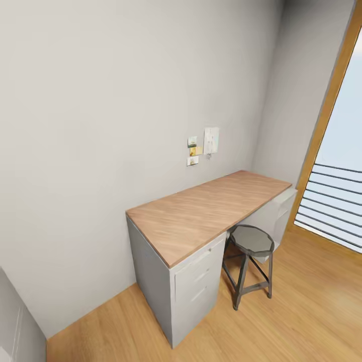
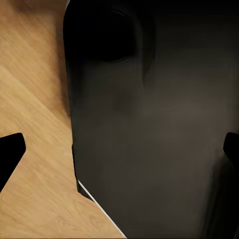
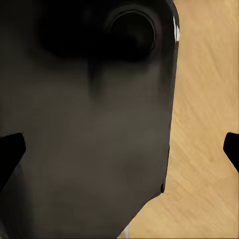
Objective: Attach the digital camera to the camera tripod in the bedroom.
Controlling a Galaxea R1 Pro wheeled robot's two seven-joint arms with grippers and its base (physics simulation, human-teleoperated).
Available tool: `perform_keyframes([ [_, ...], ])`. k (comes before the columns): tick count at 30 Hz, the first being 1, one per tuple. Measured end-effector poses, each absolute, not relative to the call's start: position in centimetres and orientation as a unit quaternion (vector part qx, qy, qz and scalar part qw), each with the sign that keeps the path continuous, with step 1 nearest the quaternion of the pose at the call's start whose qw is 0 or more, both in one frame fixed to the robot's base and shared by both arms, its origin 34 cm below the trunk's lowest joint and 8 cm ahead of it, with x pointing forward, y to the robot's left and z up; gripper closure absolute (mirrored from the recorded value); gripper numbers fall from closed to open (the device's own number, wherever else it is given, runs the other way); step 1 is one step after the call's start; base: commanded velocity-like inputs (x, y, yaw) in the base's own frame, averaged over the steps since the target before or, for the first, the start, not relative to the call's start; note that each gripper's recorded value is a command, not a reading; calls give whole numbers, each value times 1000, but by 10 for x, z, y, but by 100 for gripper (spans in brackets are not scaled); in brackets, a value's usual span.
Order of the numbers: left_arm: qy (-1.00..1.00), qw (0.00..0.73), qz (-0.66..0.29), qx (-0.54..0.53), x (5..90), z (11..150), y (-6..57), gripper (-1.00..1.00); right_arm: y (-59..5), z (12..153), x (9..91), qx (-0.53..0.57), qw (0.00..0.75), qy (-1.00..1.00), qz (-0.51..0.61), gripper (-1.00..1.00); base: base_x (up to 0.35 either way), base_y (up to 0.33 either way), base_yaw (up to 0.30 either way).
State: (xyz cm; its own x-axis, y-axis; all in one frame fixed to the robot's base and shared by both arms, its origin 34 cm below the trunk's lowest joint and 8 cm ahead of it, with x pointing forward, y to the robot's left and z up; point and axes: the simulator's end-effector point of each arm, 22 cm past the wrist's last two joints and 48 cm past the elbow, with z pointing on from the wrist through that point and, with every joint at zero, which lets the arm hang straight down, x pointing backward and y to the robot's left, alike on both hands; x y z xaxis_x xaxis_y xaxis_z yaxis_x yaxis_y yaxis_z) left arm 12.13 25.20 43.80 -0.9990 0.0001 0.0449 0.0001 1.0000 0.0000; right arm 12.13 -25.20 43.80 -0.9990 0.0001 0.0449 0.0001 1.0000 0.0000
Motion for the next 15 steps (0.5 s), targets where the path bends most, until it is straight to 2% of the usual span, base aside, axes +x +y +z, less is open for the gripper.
perform_keyframes([
  [8, -1000, 15, -12, 0, 118, 438, 270, -100, -251, 437, 172, 1, -19, -1000, -5, -100, 0, 0, 0],
  [15, -1000, 15, -12, 0, 118, 438, 270, -100, -251, 437, 173, 1, -19, -1000, -5, -100, 0, 0, 0],
])
